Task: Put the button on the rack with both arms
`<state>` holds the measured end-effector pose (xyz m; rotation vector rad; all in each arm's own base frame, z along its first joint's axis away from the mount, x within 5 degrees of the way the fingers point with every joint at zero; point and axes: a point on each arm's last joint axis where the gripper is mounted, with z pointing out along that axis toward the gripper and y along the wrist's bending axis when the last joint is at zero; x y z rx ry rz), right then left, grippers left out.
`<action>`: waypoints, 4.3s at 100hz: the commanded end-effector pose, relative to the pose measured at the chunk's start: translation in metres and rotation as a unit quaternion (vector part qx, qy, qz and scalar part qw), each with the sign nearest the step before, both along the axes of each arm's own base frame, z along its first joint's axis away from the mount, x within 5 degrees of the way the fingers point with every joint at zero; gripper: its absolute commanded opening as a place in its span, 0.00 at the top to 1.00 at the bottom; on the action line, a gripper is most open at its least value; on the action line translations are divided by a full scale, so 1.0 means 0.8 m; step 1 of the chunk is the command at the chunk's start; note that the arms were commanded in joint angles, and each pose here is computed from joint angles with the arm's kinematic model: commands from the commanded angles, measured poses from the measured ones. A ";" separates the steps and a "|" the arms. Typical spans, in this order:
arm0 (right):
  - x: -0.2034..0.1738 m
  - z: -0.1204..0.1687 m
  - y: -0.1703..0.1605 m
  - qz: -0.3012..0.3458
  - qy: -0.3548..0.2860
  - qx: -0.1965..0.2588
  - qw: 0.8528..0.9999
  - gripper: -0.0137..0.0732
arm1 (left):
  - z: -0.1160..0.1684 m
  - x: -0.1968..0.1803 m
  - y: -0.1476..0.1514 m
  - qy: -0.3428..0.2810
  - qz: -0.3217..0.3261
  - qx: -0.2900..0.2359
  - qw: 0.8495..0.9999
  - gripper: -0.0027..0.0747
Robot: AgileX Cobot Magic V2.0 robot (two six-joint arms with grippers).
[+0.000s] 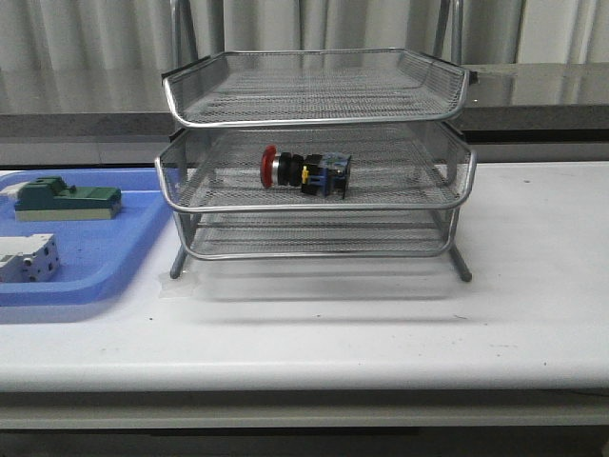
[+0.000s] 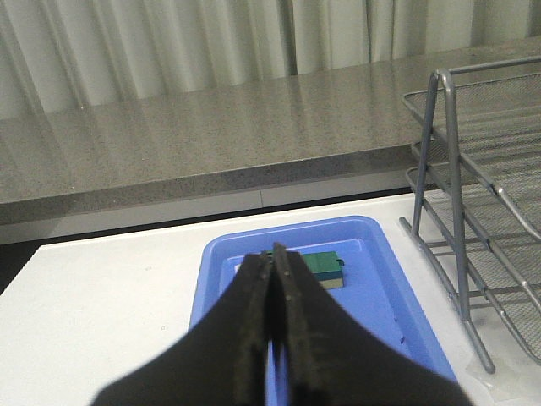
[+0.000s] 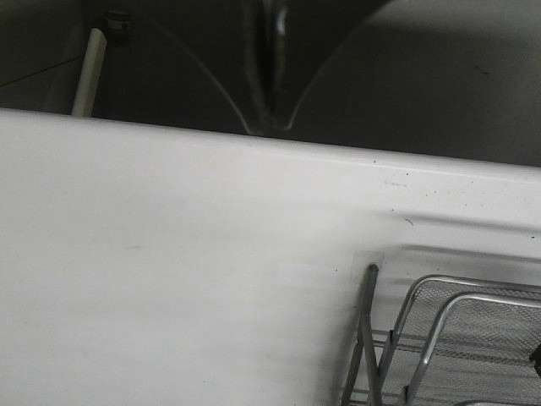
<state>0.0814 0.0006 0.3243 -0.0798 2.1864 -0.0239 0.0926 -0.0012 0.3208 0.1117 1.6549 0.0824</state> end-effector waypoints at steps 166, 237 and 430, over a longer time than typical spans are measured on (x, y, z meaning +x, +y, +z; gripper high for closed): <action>-0.022 -0.146 -0.002 -0.029 -0.292 0.050 0.955 0.91 | 0.019 0.000 0.001 -0.050 0.005 -0.010 0.999 0.99; -0.034 -0.147 -0.001 -0.021 -0.333 0.053 0.941 0.91 | 0.020 0.000 0.001 -0.050 0.005 -0.010 0.999 0.99; -0.034 -0.147 -0.001 -0.021 -0.333 0.053 0.941 0.91 | -0.144 -0.048 0.001 -0.084 0.003 -0.095 0.992 0.99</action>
